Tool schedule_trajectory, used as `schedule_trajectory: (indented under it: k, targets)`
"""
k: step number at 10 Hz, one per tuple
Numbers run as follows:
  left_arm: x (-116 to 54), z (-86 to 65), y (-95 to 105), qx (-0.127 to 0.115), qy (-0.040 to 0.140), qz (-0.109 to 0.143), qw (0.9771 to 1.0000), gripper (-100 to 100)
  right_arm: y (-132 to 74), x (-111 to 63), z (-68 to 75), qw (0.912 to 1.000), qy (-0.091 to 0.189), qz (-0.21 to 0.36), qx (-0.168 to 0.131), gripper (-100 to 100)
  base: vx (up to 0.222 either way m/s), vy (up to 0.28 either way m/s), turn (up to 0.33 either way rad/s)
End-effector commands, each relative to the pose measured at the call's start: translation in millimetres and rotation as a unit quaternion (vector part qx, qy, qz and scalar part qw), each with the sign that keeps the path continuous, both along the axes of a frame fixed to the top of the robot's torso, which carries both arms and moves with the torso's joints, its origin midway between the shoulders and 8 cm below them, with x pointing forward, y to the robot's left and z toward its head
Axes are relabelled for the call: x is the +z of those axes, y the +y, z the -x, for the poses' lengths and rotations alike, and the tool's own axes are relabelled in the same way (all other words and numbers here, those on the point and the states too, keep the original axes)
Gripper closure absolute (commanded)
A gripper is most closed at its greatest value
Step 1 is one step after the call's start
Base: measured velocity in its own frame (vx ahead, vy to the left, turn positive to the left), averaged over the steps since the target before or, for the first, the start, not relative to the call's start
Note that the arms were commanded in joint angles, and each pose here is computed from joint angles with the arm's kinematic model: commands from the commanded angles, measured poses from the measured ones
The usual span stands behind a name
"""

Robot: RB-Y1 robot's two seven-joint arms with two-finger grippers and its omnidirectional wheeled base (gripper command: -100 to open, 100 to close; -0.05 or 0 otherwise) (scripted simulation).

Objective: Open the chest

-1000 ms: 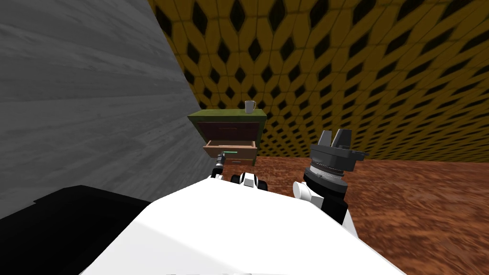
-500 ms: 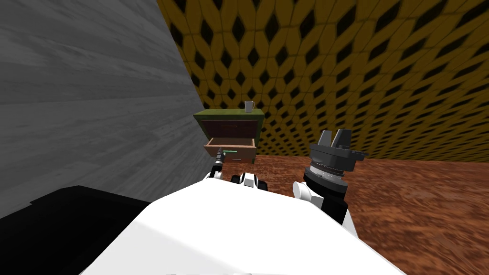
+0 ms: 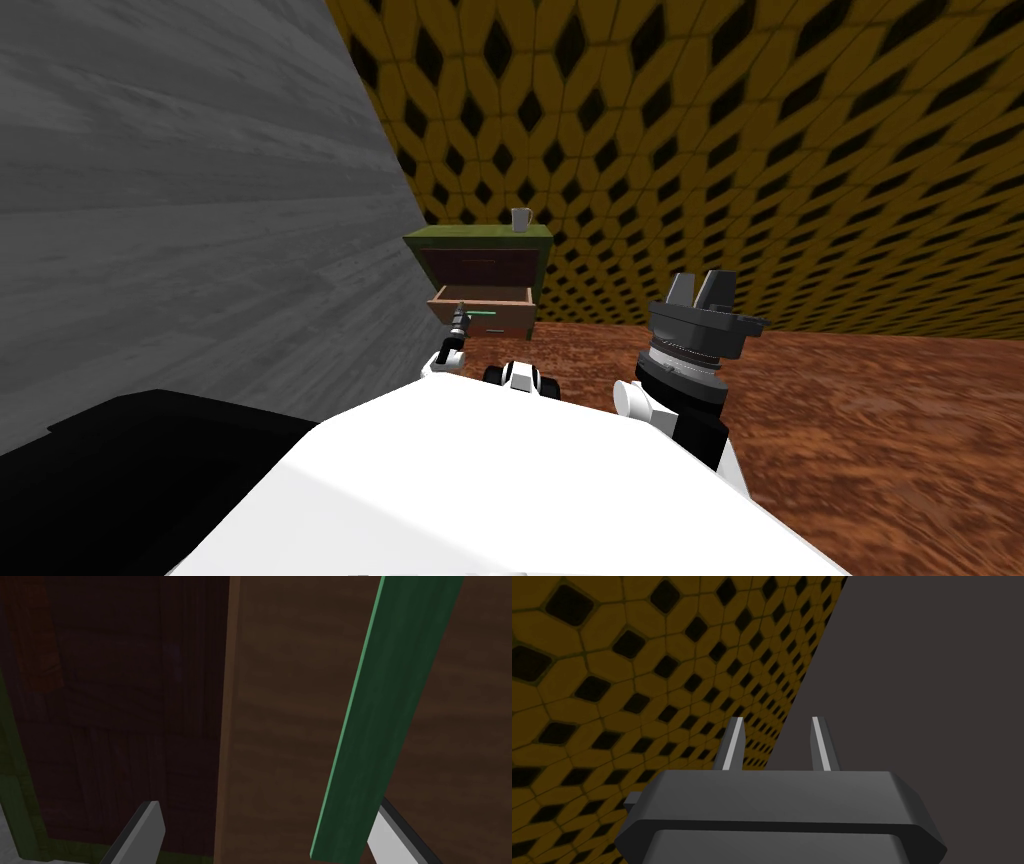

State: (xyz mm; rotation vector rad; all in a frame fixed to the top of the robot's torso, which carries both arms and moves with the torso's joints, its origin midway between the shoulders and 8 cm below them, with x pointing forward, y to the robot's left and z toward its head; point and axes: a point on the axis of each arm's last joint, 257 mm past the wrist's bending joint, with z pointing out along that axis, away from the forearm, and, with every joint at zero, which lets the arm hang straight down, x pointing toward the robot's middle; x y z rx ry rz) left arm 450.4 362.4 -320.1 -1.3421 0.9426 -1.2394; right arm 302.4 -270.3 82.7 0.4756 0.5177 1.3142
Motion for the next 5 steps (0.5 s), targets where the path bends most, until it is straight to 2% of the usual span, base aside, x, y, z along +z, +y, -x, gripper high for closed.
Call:
schedule_trajectory:
  k: [1, 2, 3, 5]
  targets:
    - [17.3, -17.5, 6.1, -0.002, -0.002, 0.0, 1.0, -100, 0, 0.0, 0.0, 1.0, 0.0, 0.0, 0.0, 0, -0.078, -0.021, 0.008]
    - [7.2, -10.9, 3.4, -0.001, 0.006, 0.002, 1.0, -100, 0, 0.0, 0.0, 1.0, 0.0, 0.0, 0.0, 0, -0.028, -0.008, -0.001]
    - [5.0, -10.9, 3.5, -0.001, 0.01, 0.002, 0.9999, 0, 0, 0.0, 0.0, 1.0, 0.0, 0.0, 0.0, 0, 0.0, 0.0, 0.0]
    - [0.2, -8.8, 3.4, 0.0, 0.016, 0.003, 0.9999, 0, 0, 0.0, 0.0, 1.0, 0.0, 0.0, 0.0, 0, 0.0, 0.0, 0.0]
